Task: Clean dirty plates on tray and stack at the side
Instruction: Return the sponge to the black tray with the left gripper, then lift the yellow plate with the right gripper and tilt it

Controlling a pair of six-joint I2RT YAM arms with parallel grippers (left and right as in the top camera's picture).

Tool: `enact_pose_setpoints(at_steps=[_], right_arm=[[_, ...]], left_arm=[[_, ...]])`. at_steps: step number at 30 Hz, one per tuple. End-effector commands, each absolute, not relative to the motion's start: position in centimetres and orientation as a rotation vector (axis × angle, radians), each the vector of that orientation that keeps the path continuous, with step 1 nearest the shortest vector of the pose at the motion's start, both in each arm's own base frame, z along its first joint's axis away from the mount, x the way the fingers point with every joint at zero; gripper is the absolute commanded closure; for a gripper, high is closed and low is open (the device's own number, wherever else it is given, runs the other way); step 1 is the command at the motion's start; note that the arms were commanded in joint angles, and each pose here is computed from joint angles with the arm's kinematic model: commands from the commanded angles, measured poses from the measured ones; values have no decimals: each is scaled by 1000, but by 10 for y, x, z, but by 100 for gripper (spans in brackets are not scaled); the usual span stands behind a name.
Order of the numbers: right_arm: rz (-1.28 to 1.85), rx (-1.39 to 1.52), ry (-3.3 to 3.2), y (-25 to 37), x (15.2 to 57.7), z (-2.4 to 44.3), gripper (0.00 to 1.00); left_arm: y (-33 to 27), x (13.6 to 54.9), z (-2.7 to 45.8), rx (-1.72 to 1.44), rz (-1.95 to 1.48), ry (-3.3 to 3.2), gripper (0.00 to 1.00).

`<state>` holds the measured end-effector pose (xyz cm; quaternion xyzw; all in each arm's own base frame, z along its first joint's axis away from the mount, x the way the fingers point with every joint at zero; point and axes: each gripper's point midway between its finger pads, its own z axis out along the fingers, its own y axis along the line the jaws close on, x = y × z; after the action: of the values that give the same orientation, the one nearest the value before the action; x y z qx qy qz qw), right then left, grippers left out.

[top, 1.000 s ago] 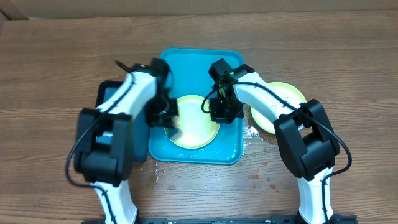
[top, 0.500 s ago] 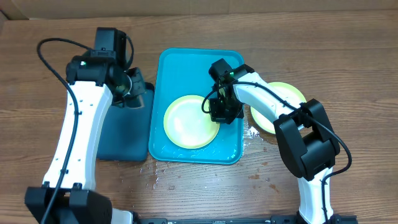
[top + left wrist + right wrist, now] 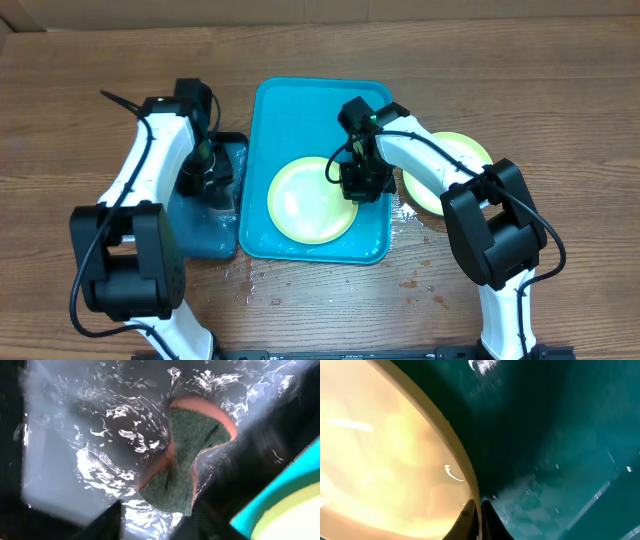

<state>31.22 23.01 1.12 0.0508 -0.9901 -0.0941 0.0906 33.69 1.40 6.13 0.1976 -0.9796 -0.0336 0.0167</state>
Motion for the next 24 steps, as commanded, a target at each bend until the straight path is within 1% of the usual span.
enact_pose_setpoints(at_steps=[1,2,3,7,10,11,14,17,21,24], right_arm=[[-249,234,-3001,229,326,29,96],[-256,281,-3028,232,332,39,96],[-240,372,-3091,236,344,58,96],[-123,626,-3286,255,379,121,96],[-84,791,-3442,284,397,171,96],[-95,825,-3477,292,400,181,96],[-214,1149,-3557,345,404,214,96],[-219,1383,-3611,383,402,230,96],[-147,1477,-3767,417,397,258,96],[-100,1685,-3800,444,384,279,96]], left_arm=[[11,349,106,664,39,-3146,12],[11,351,120,674,69,-3175,0],[11,354,144,690,112,-3225,0],[9,358,213,696,224,-3380,0],[5,353,271,701,311,-3512,0],[3,350,286,699,345,-3545,0],[-6,338,332,675,481,-3657,0],[-10,321,365,661,556,-3749,0],[-10,295,395,637,577,-3858,0],[-11,280,408,568,567,-3926,0]])
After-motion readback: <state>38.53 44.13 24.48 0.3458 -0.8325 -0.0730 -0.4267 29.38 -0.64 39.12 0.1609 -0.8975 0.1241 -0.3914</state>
